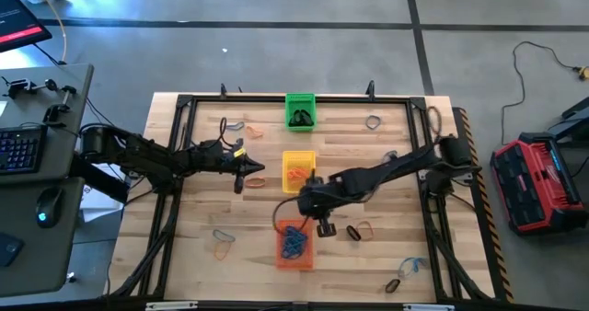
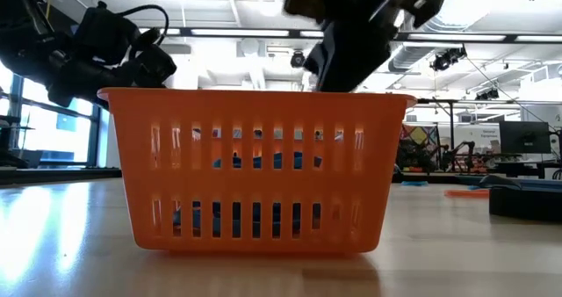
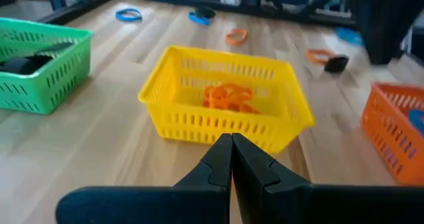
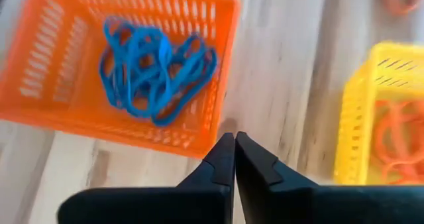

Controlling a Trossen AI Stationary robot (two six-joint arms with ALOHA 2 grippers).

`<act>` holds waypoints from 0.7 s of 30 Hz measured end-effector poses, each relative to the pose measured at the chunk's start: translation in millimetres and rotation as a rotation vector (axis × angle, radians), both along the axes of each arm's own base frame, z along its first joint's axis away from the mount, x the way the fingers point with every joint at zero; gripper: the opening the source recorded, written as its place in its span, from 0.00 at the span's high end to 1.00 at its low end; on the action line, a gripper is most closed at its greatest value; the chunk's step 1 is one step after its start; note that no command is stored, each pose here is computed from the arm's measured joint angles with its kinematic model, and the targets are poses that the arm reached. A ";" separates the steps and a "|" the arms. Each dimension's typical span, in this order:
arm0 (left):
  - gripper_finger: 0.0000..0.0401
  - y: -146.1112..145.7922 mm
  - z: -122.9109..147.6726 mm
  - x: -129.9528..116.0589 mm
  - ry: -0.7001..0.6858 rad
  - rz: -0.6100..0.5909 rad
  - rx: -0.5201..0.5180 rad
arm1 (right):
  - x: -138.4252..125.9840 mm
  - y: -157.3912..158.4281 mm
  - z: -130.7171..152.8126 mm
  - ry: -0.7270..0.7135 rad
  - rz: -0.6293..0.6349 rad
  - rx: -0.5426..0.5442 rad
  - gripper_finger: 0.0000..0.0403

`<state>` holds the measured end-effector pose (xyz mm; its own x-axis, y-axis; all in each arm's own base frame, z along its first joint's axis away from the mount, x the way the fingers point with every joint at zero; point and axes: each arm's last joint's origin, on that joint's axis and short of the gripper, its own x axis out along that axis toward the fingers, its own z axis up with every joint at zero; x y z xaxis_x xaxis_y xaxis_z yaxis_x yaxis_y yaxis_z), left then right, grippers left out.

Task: Sort rubber bands into baskets
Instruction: Put the orange rubber band into the yellow bin

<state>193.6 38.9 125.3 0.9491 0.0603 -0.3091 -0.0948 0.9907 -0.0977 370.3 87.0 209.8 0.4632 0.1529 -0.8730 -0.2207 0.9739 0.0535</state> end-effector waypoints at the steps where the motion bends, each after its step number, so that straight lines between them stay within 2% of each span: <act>1: 1.00 -0.4 -0.8 -0.2 0.008 -0.007 0.001 | -6.2 -1.5 2.3 -0.042 -0.019 0.004 1.00; 6: 1.00 -0.8 -5.6 -1.9 0.060 -0.012 -0.007 | -40.1 -10.9 9.6 -0.207 -0.124 0.034 1.00; 10: 1.00 -0.5 -11.5 -0.5 0.182 -0.023 -0.011 | -63.6 -11.3 17.6 -0.317 -0.176 0.027 1.00; 15: 0.97 -1.0 -12.4 6.1 0.357 -0.030 -0.039 | -83.1 -8.7 21.2 -0.372 -0.210 -0.037 1.00; 21: 0.86 -10.2 -6.9 13.9 0.490 -0.106 -0.011 | -89.5 -2.4 20.1 -0.383 -0.213 -0.075 1.00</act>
